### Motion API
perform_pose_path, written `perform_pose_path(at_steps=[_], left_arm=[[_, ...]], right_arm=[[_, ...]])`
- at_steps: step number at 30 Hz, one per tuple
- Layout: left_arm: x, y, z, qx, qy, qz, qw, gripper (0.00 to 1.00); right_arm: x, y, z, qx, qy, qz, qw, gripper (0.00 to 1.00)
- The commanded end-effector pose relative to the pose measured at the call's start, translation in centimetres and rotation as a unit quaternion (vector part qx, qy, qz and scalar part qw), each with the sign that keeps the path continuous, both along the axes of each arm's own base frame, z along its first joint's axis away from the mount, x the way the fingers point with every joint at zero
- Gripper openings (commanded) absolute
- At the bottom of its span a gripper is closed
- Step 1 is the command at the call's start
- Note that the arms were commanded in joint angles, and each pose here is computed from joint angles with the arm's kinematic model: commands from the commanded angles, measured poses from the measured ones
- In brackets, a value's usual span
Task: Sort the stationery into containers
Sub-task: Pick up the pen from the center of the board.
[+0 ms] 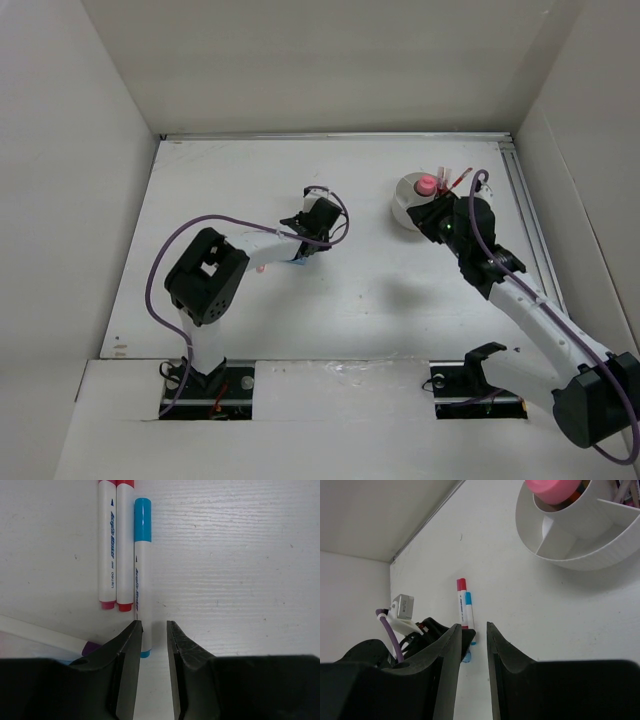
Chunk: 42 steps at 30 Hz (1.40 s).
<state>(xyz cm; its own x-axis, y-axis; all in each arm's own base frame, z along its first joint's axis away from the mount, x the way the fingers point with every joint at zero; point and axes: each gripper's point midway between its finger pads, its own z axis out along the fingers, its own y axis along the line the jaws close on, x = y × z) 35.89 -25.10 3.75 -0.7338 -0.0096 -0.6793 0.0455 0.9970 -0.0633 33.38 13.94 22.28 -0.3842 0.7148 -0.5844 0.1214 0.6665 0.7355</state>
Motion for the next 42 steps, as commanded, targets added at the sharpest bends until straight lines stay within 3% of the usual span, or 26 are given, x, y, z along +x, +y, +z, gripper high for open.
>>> perform_pose_path(at_steps=[1, 9, 14, 27, 30, 35, 42], left_arm=[[0.2, 0.1, -0.4, 0.009, 0.0, 0.0, 1.0, 0.23], [0.2, 0.4, -0.1, 0.008, -0.007, 0.01, 1.0, 0.28], [0.0, 0.6, -1.4, 0.017, 0.005, 0.013, 1.0, 0.16], [-0.4, -0.3, 3.8, -0.057, -0.043, 0.0, 0.997, 0.18], [-0.5, -0.4, 5.7, -0.081, -0.066, -0.003, 0.995, 0.22], [-0.5, -0.1, 6.0, -0.079, -0.074, -0.003, 0.994, 0.3], [-0.2, 0.4, 2.2, -0.027, -0.036, 0.01, 0.999, 0.26]], right_arm=[[0.6, 0.0, 1.8, 0.017, -0.031, -0.004, 0.999, 0.32], [0.6, 0.2, 2.0, 0.02, -0.034, 0.001, 0.999, 0.32], [0.7, 0.0, 2.0, 0.018, -0.035, -0.005, 0.999, 0.32], [0.8, 0.3, 1.6, 0.018, -0.029, 0.002, 0.999, 0.32], [0.8, 0.3, 1.6, 0.018, -0.029, 0.002, 0.999, 0.32], [0.8, 0.5, 1.3, 0.018, -0.024, 0.007, 1.0, 0.32], [0.7, 0.5, 1.6, 0.02, -0.028, 0.007, 0.999, 0.34]])
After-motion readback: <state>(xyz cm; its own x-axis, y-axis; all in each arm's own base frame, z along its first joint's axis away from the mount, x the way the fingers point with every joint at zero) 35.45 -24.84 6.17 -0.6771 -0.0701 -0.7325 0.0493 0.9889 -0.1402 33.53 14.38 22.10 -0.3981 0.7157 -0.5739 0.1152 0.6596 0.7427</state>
